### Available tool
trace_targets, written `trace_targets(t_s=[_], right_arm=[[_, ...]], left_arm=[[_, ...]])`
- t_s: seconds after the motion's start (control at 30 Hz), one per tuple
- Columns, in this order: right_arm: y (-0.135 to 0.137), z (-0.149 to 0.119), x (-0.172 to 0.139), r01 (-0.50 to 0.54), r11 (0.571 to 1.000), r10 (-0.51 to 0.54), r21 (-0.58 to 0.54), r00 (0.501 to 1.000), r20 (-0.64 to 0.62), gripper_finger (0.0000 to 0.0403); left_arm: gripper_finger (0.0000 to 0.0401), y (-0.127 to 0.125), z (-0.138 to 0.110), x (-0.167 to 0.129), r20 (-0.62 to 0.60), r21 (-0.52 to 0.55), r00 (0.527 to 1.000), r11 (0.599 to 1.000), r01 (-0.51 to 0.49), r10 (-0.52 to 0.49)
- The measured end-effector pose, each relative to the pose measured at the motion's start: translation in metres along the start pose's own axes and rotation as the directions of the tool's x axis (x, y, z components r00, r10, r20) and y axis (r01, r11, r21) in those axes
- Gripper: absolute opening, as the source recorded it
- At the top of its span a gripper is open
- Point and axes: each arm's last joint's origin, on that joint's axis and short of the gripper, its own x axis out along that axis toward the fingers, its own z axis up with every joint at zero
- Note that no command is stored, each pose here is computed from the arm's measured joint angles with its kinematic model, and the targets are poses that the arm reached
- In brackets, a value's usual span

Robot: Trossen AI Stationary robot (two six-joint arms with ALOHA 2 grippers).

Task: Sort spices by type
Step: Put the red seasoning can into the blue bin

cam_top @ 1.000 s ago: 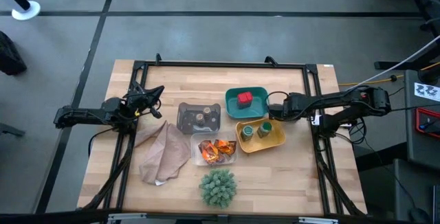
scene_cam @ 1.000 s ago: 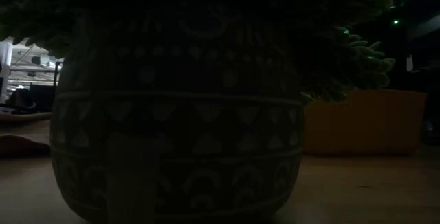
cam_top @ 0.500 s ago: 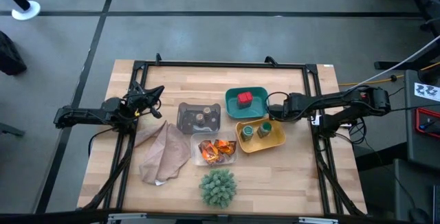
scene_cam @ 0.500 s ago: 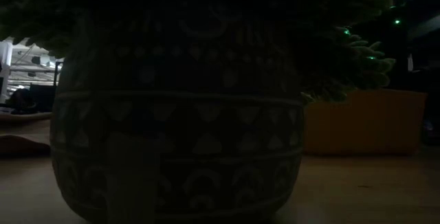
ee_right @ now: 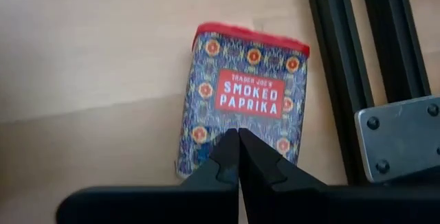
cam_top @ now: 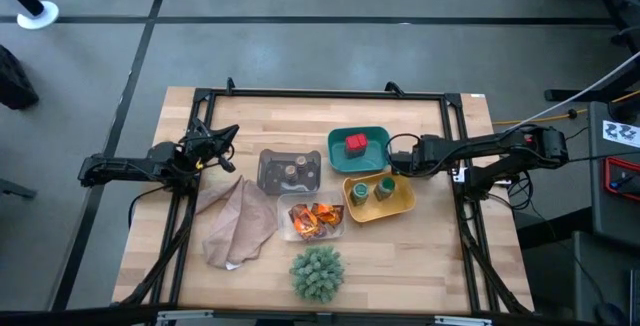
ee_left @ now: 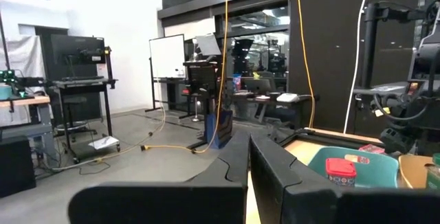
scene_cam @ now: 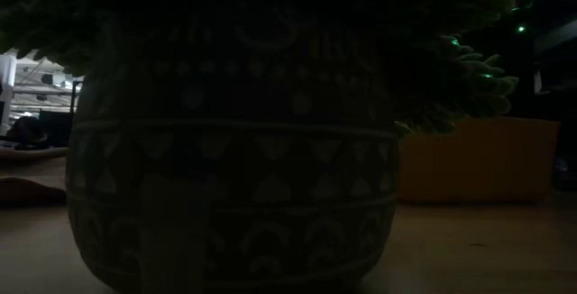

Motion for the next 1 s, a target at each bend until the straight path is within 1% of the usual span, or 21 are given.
trace_targets(t_s=[0.17,0.47,0.73,1.0], right_arm=[[0.000,-0.001,0.000,0.002,1.000,-0.002,-0.003,0.999,-0.035,0.0003],[0.000,0.000,-0.001,0.001,1.000,-0.001,-0.009,1.000,-0.026,0.0003],[0.006,0.007,-0.020,-0.023,0.999,0.022,-0.041,1.000,-0.007,0.0003],[0.007,0.007,-0.020,-0.027,0.999,0.027,-0.042,1.000,-0.014,0.0003]], left_arm=[[0.0000,0.000,0.000,0.000,0.000,-0.014,1.000,1.000,0.000,0.000],[0.0000,0.000,0.000,0.000,0.000,-0.014,1.000,1.000,0.000,0.000],[0.0000,0.000,0.000,0.000,0.000,-0.015,1.000,1.000,0.000,0.000],[0.0000,0.000,0.000,0.000,0.000,-0.015,1.000,1.000,0.000,0.000]])
